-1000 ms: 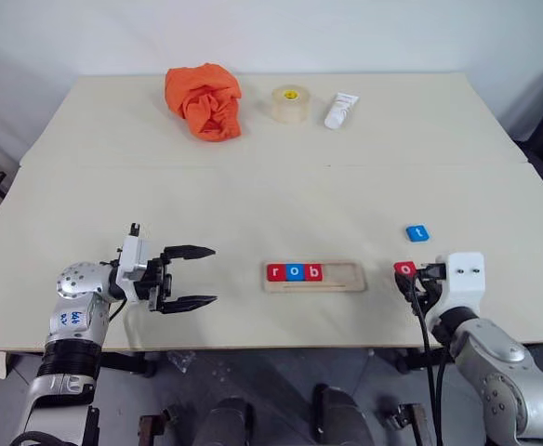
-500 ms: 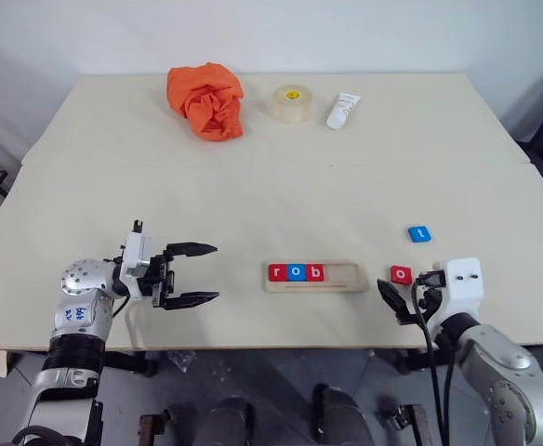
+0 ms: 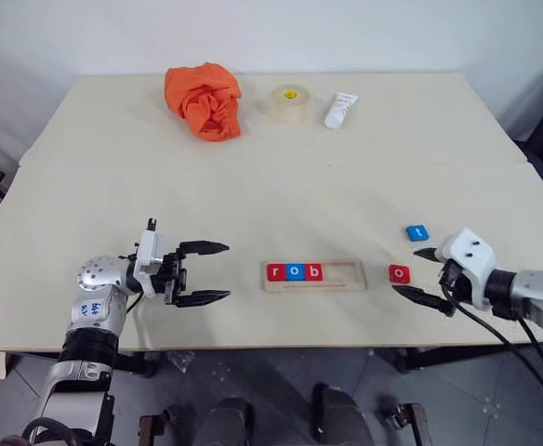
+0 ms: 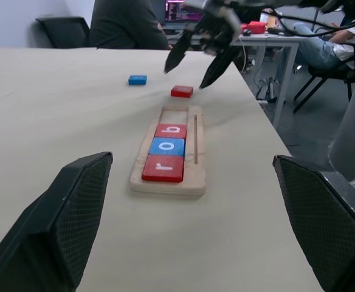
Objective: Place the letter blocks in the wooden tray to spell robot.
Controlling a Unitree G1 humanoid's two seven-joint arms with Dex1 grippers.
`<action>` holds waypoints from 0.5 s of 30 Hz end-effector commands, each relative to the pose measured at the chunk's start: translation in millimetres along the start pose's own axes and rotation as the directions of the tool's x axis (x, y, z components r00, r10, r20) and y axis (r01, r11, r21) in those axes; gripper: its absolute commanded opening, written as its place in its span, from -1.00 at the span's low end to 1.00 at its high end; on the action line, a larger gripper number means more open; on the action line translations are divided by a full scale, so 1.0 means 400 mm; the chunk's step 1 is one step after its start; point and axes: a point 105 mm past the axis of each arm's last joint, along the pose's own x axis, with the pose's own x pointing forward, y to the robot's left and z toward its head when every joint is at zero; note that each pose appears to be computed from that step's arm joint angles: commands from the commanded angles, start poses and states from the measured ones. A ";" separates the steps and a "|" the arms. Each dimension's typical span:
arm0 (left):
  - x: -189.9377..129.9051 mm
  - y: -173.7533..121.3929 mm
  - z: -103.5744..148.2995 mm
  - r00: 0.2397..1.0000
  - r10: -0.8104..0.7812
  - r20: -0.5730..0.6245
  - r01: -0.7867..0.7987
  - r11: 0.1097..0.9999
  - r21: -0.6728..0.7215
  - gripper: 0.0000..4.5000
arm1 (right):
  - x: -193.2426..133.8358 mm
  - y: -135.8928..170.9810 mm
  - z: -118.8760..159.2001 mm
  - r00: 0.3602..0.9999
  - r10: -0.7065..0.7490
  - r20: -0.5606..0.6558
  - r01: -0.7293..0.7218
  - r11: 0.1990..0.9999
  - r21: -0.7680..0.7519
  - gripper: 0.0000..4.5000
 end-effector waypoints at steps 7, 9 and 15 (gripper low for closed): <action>-0.006 -0.044 0.015 0.999 -0.040 0.004 0.040 0.999 0.036 1.00 | 0.020 0.005 -0.036 0.981 0.149 -0.123 -0.157 0.986 -0.059 0.74; -0.010 -0.045 0.015 1.000 -0.031 0.000 0.031 0.999 0.034 1.00 | 0.022 -0.002 -0.026 0.985 0.137 -0.109 -0.145 0.987 -0.065 0.44; -0.011 -0.043 0.015 1.000 -0.024 -0.001 0.024 0.999 0.035 1.00 | 0.011 -0.013 -0.014 0.985 0.130 -0.110 -0.140 0.986 -0.091 -0.36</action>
